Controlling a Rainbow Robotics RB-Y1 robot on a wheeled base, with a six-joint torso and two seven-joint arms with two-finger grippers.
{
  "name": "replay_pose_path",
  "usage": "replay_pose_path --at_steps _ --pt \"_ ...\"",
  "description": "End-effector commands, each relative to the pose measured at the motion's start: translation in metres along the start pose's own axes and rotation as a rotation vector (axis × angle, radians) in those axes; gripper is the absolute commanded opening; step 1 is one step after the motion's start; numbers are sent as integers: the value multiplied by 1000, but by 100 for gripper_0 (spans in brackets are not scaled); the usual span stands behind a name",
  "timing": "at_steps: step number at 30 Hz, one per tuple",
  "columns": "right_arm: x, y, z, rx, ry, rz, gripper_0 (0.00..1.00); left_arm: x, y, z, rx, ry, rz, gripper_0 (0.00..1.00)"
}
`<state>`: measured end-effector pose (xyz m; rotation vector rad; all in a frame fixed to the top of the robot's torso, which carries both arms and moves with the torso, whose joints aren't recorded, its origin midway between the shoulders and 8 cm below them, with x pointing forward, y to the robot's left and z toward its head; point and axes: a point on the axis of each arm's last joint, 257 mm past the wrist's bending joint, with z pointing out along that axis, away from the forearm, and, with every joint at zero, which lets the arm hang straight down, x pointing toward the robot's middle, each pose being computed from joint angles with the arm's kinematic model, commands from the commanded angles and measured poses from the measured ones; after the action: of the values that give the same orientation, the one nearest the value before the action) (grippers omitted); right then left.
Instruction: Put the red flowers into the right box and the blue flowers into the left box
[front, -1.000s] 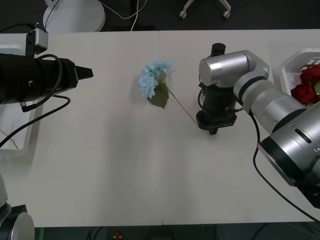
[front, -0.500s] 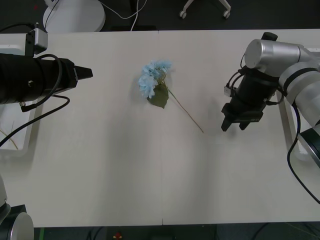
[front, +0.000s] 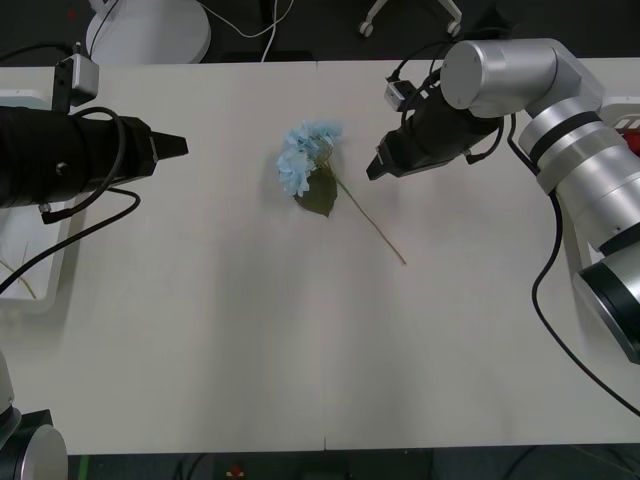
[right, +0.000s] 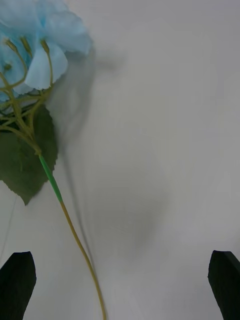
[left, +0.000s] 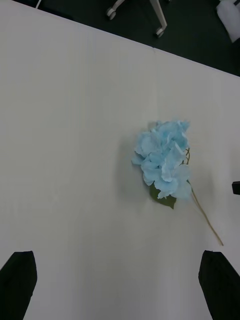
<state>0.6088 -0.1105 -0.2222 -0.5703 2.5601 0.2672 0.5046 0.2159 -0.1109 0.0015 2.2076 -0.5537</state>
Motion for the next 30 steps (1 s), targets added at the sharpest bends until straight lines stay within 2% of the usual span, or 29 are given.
replay_pose_path --at_steps 1,11,19,24,30 --pt "-17 39 15 16 -42 -83 100 -5 5 -10 -2 -19 190 94" --pt "-14 81 43 25 -50 -102 100 -5 10 -12 24 -19 318 94" --pt "-23 92 69 15 -135 -86 100 -5 14 -10 58 -17 409 94" --pt "-24 93 77 17 -164 -93 100 -2 15 -10 153 -8 505 94" --pt "-21 93 79 22 -156 -106 100 5 22 -11 255 -7 551 94"
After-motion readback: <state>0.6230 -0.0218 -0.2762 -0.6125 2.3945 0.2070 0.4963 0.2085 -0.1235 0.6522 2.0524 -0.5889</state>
